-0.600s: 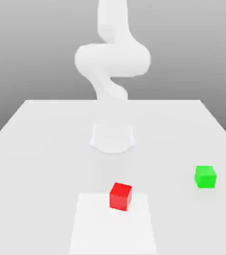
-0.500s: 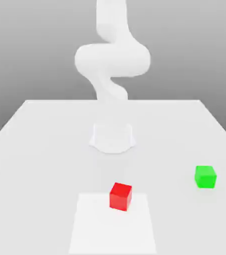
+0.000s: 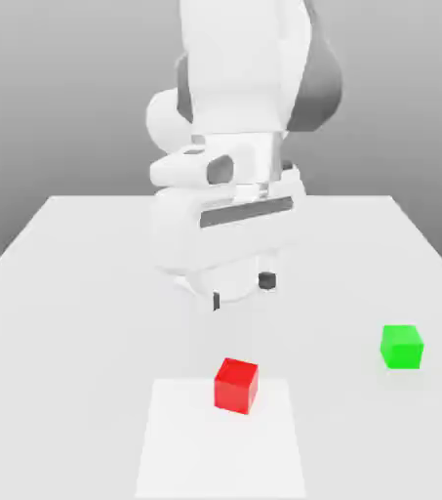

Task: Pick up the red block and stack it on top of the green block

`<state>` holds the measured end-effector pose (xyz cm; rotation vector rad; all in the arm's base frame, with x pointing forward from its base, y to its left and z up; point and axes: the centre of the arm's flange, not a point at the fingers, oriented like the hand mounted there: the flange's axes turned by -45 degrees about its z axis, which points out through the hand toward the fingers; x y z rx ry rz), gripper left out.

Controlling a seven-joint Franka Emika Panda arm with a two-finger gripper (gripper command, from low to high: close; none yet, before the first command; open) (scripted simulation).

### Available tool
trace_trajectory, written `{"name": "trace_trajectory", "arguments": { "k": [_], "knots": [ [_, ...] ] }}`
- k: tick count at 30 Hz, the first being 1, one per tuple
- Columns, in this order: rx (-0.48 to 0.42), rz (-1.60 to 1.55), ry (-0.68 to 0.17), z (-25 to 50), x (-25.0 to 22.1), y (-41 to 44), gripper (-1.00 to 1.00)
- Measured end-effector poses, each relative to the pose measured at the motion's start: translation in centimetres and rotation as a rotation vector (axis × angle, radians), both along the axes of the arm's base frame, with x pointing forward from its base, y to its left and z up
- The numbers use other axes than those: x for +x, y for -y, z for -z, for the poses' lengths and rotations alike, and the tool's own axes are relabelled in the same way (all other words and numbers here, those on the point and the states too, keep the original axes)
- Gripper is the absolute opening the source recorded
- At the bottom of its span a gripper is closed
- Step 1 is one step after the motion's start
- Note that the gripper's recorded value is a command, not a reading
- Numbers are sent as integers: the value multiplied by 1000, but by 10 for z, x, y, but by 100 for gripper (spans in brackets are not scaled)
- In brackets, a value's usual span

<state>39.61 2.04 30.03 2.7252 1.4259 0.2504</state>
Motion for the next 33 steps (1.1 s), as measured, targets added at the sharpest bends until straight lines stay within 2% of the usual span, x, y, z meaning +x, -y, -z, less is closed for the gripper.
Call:
{"name": "trace_trajectory", "arguments": {
  "k": [5,12,13,20,27,33],
  "knots": [
    [-44,-231,-141,80,-44,-2,0],
    [-50,-272,-164,143,-52,-2,0],
    [-50,-272,-165,152,-53,-2,-100],
    [-49,-271,-167,154,-53,-2,-100],
    [-47,-267,-167,101,-53,-1,-100],
    [-62,-433,-163,79,-61,-93,-100]
  ]
}}
